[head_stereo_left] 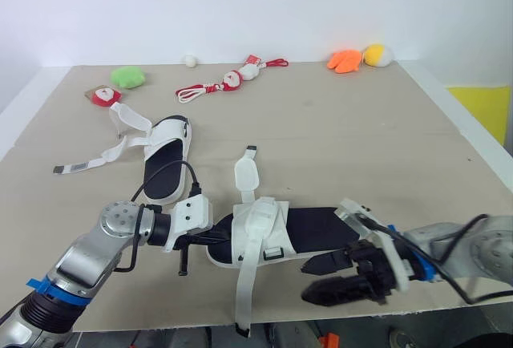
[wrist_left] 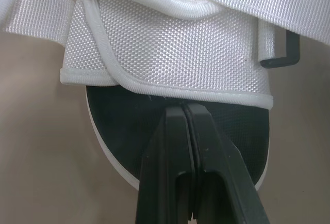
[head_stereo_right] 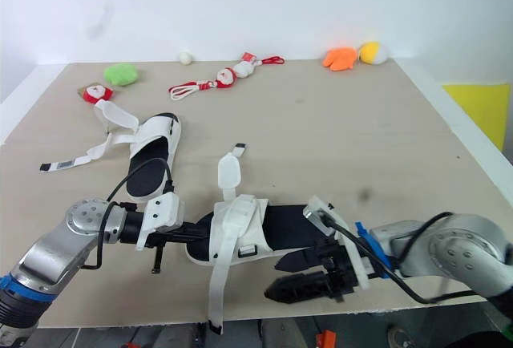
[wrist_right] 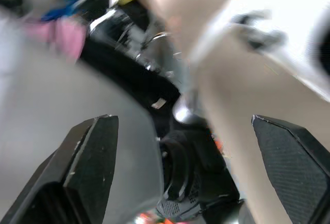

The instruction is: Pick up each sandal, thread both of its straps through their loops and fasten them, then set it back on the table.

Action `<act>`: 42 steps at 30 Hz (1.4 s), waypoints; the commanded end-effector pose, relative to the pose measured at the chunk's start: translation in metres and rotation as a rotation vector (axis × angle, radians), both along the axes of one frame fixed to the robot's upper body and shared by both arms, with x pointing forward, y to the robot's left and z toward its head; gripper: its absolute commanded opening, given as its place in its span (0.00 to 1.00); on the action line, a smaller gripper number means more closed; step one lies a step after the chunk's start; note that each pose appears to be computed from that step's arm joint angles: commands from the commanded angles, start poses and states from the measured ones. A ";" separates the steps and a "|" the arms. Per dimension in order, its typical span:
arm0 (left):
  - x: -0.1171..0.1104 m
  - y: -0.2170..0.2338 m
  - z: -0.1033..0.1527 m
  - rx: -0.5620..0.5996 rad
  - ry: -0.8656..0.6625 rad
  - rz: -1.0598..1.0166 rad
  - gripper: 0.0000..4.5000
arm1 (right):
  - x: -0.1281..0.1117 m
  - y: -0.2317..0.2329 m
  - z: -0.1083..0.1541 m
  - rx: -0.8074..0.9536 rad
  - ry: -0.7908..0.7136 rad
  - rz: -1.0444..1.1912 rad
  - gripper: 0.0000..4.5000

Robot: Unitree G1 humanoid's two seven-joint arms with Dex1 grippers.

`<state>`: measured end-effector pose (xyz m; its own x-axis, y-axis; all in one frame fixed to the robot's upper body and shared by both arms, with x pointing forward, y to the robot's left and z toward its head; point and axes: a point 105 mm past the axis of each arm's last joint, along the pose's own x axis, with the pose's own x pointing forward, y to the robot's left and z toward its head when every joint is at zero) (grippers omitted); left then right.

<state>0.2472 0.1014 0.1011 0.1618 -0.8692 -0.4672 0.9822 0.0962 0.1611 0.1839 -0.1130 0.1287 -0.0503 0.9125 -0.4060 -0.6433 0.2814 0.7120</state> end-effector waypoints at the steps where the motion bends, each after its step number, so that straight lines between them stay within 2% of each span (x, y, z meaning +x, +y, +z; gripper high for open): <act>1: -0.011 0.007 -0.025 0.067 0.116 0.009 0.00 | 0.001 0.009 -0.007 -0.040 0.067 -0.034 0.98; 8: -0.014 0.008 -0.023 0.065 0.125 0.021 0.00 | 0.000 0.036 -0.004 0.011 0.145 -0.053 0.98; 13: -0.017 0.008 -0.022 0.062 0.134 0.029 0.00 | -0.008 0.052 0.001 0.073 0.123 -0.025 0.98; 18: -0.019 0.009 -0.022 0.061 0.146 0.037 0.00 | -0.018 0.059 -0.005 0.072 0.140 -0.018 0.98; 30: -0.012 0.009 -0.021 0.056 0.144 0.045 0.00 | -0.014 0.084 -0.012 0.069 0.120 -0.081 0.98; 33: -0.011 0.009 -0.021 0.056 0.142 0.044 0.00 | -0.015 0.087 -0.014 0.058 0.125 -0.088 0.84; 34: -0.011 0.009 -0.020 0.056 0.141 0.043 0.00 | -0.015 0.088 -0.015 0.055 0.126 -0.090 0.82; 35: -0.010 0.009 -0.020 0.056 0.140 0.043 0.00 | -0.015 0.087 -0.015 0.053 0.125 -0.090 0.67; 36: -0.010 0.009 -0.020 0.056 0.139 0.043 0.00 | -0.015 0.087 -0.015 0.052 0.125 -0.090 0.65; 39: -0.008 0.011 -0.020 0.058 0.137 0.044 0.00 | -0.018 0.084 -0.012 0.064 0.122 -0.064 0.32; 40: -0.008 0.011 -0.020 0.059 0.136 0.045 0.00 | -0.019 0.083 -0.011 0.066 0.121 -0.053 0.28; 42: -0.006 0.011 -0.019 0.057 0.133 0.047 0.00 | -0.020 0.079 -0.009 0.059 0.111 -0.032 0.06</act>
